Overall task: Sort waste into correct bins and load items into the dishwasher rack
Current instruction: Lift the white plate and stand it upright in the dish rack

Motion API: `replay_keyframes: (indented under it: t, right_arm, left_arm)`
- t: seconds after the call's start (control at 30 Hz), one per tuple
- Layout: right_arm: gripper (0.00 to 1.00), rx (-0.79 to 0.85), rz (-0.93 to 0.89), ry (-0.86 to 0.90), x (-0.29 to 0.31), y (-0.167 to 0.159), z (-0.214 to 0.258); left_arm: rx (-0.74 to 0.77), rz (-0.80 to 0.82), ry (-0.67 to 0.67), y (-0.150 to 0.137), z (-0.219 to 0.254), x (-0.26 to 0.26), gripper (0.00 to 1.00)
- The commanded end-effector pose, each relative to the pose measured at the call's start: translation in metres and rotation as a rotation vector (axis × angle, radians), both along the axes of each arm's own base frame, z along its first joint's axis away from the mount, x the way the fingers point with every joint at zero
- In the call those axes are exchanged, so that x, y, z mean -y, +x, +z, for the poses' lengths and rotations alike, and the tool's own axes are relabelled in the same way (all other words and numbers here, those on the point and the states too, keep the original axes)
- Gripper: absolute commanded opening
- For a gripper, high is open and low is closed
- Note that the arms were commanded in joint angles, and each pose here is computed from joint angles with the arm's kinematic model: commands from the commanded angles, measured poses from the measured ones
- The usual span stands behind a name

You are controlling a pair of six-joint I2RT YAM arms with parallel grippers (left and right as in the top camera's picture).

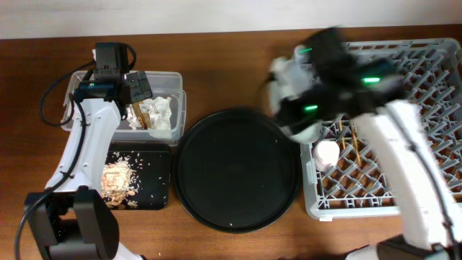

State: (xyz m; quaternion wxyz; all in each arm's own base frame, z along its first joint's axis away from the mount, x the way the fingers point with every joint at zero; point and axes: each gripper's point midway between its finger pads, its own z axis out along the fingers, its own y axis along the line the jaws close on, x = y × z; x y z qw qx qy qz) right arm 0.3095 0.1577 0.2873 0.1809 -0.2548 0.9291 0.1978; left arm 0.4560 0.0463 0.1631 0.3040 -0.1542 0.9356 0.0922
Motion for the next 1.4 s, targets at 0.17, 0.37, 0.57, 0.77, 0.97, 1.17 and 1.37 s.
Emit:
replay_keyframes:
  t: [0.17, 0.37, 0.57, 0.77, 0.97, 1.17, 1.37]
  right_arm:
    - [0.04, 0.079, -0.063, 0.310, 0.119, 0.026, 0.018]
    - [0.04, 0.005, -0.089, 0.391, 0.163, 0.051, -0.029]
    - [0.04, -0.033, 0.013, 0.458, 0.162, 0.060, -0.065]
    - [0.26, -0.084, 0.010, 0.460, 0.167, 0.064, -0.086]
    - [0.55, -0.104, 0.003, 0.443, 0.168, 0.062, -0.089]
    - [0.99, -0.157, -0.121, 0.435, 0.184, 0.066, -0.083]
    - [0.99, -0.195, -0.352, 0.389, 0.224, 0.072, -0.065]
  left_arm:
    - [-0.014, -0.001, 0.003, 0.000, -0.006, -0.002, 0.99]
    - [-0.014, -0.001, 0.003, 0.000, -0.006, -0.002, 0.99]
    - [-0.014, -0.001, 0.003, 0.000, -0.006, -0.002, 0.99]
    - [-0.014, -0.001, 0.003, 0.000, -0.006, -0.002, 0.99]
    - [-0.014, -0.001, 0.003, 0.000, -0.006, -0.002, 0.99]
    - [-0.014, -0.001, 0.003, 0.000, -0.006, -0.002, 0.99]
    - [-0.014, -0.001, 0.003, 0.000, -0.006, -0.002, 0.99]
